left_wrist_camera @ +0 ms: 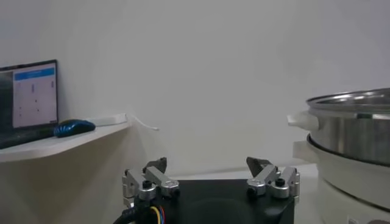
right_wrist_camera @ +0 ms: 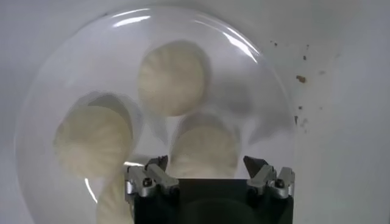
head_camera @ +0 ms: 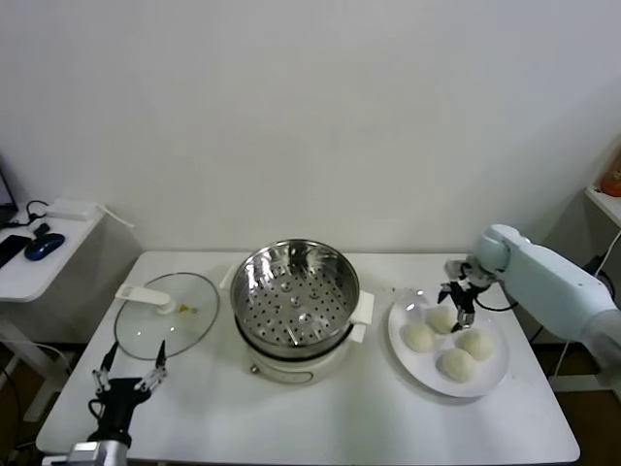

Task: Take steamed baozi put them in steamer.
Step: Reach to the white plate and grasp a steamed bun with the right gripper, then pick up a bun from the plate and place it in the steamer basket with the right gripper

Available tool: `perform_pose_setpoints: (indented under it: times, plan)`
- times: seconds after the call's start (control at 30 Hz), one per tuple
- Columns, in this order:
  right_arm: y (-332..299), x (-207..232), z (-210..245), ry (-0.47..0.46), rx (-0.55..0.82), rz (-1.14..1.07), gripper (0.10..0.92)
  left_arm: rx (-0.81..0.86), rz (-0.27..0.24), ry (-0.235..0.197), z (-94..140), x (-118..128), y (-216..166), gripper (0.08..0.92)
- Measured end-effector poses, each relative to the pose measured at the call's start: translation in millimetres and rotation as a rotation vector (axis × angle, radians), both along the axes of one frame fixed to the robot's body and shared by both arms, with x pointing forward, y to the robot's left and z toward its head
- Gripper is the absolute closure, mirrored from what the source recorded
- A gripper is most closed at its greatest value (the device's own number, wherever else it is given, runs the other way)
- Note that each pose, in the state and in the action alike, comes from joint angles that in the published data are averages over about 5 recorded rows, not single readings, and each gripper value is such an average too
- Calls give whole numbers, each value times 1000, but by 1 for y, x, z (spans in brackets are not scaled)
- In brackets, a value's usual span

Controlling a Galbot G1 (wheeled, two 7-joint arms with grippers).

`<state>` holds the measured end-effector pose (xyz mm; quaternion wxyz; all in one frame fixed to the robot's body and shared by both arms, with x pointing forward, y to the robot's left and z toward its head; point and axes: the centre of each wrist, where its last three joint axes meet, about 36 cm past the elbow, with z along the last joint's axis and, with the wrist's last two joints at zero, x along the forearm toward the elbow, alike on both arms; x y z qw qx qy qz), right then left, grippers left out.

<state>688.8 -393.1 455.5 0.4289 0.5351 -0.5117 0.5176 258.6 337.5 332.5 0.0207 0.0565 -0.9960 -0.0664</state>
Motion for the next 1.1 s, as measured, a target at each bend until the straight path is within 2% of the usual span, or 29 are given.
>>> perform_pose_setpoints:
  times: [0.33, 0.5, 0.67, 1.1]
  plan:
    - [1, 1, -6, -3, 6, -9, 203, -4, 4, 4, -1, -1, 0, 177]
    - [1, 1, -8, -3, 10, -12, 270, -7, 5, 4, -1, -2, -1, 177]
    - [1, 1, -8, -5, 13, -14, 303, -8, 6, 3, 0, -2, -1, 177]
    - [1, 2, 11, -35, 37, 9, 312, -11, 9, 3, 0, -2, -1, 177]
